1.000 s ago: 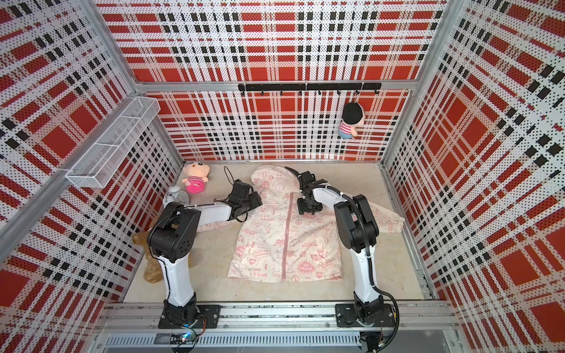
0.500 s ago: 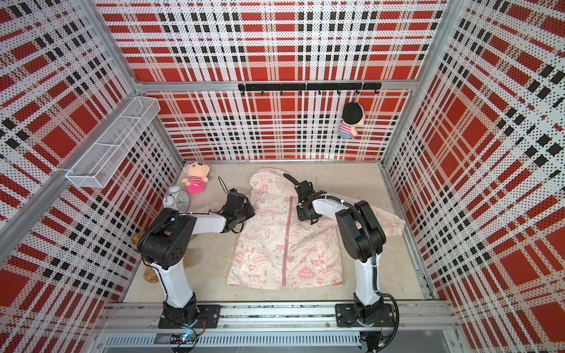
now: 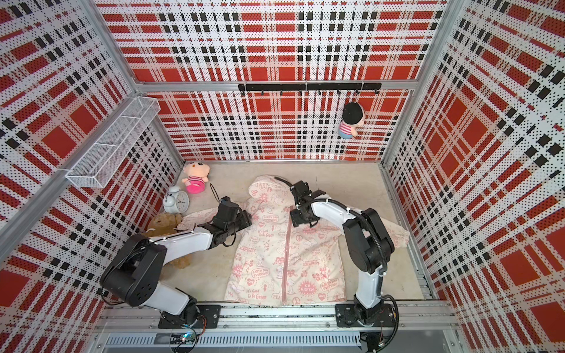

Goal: Unzip the jacket
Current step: Flatten out the jacket at the center of the board.

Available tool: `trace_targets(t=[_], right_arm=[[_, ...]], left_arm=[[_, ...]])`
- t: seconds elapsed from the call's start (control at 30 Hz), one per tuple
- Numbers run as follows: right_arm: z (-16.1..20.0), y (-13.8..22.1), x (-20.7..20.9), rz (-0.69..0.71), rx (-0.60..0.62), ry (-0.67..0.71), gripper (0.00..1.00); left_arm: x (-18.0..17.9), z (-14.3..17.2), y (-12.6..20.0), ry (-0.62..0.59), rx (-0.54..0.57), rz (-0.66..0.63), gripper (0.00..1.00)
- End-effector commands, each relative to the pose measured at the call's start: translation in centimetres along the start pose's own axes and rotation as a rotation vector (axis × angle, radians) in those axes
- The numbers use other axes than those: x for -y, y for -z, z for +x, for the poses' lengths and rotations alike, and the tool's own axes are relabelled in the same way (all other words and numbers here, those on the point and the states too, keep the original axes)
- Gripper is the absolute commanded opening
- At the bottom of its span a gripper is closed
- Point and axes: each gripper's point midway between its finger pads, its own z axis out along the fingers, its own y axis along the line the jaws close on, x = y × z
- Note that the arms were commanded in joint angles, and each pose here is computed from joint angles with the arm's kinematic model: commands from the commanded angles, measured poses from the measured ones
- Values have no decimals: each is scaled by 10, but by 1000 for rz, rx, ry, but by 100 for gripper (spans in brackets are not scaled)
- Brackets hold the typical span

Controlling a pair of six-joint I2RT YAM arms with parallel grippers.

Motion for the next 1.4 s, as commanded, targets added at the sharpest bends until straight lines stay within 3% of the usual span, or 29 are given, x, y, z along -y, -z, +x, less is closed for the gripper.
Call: trace_targets(t=[0.0,0.13,0.17,0.33,0.4,0.43,0.83,1.03,1.13,1.37], right_arm=[[-59,11,-2,45,109,184,84],[-108,-5,-8,66,168,297,88],[-116,-9,-11,59,178,316,99],[-136,-32,-28,3,231,373,99],[-138,-40,-35,-16,241,382,97],[-137,-43,-40,-22,244,393,97],[-116,-68,-111,-127,262,546,96],[-115,-96,-102,-23,210,547,89],[-117,-108,-91,48,186,544,76],[-135,-99,-69,197,201,532,8]], left_arm=[[11,-52,32,13,168,-18,75],[13,-84,64,49,280,3,78],[11,-88,68,58,293,8,78],[-4,-91,85,81,327,14,80],[-10,-89,89,87,339,17,83],[-13,-87,90,89,342,22,99],[-37,-72,99,100,363,8,99],[-40,-73,101,103,368,-6,100],[-42,-73,102,98,371,-16,100],[-48,-72,100,84,363,-47,100]])
